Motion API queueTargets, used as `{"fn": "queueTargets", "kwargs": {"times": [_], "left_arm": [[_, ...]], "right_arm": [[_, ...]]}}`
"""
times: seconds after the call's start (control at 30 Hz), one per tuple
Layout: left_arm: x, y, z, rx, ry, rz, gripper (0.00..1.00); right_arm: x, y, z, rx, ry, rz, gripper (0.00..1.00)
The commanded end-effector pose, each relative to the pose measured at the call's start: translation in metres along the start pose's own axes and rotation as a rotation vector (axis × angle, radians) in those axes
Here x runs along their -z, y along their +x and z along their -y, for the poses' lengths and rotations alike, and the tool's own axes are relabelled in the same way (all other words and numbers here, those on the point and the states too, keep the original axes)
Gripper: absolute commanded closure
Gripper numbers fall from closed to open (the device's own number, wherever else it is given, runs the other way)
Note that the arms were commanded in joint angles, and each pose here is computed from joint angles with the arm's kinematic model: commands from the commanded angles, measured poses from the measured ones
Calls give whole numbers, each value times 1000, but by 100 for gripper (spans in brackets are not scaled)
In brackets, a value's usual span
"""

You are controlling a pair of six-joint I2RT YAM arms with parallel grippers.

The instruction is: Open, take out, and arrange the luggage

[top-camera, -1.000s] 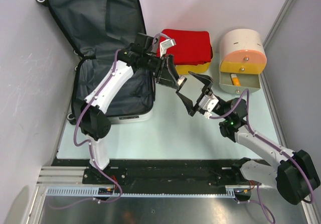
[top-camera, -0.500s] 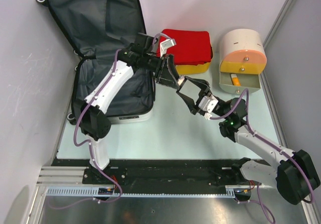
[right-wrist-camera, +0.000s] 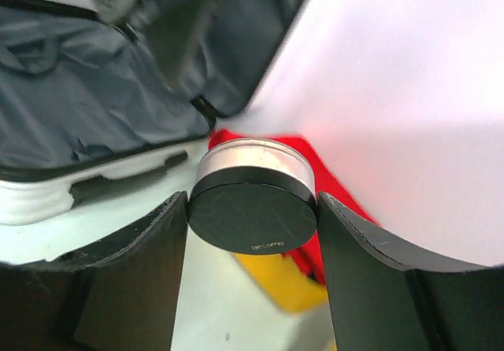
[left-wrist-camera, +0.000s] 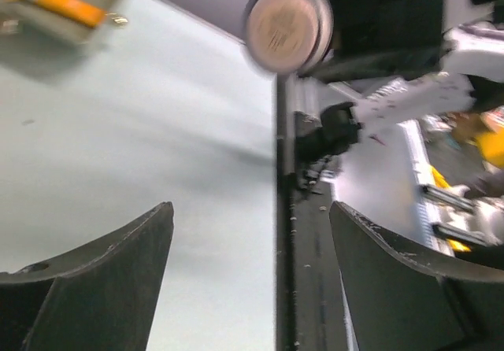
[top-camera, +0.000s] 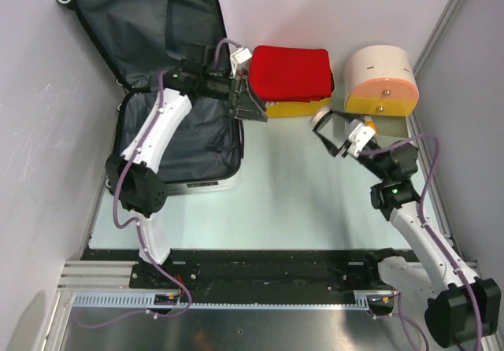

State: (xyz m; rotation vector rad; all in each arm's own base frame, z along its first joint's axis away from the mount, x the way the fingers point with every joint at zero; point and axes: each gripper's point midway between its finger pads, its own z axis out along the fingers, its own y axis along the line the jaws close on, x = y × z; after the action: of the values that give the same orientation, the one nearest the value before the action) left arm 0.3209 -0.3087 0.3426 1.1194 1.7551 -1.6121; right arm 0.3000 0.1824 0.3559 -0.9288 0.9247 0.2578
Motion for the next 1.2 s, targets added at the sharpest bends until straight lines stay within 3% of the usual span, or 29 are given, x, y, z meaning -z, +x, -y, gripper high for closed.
{"fn": "queueTargets", "kwargs": {"times": [0.0, 0.17, 0.37, 0.57, 1.07, 1.13, 1.17], "left_arm": [[31, -25, -6, -159, -205, 43, 16], [30, -11, -10, -129, -195, 28, 16], [28, -4, -19, -113, -193, 18, 16], [27, 1, -25, -96, -205, 11, 16], [44, 35, -50, -6, -285, -9, 16], [47, 37, -52, 1, -294, -9, 16], [47, 37, -52, 2, -298, -9, 16]], "right_arm": [[38, 46, 33, -269, 134, -300, 76], [99, 106, 77, -457, 388, -628, 79], [143, 164, 116, -589, 638, -780, 82], [167, 202, 160, -636, 824, -739, 82], [163, 288, 186, -677, 877, -735, 81], [163, 296, 188, -684, 879, -738, 76], [164, 299, 189, -692, 888, -744, 60]]}}
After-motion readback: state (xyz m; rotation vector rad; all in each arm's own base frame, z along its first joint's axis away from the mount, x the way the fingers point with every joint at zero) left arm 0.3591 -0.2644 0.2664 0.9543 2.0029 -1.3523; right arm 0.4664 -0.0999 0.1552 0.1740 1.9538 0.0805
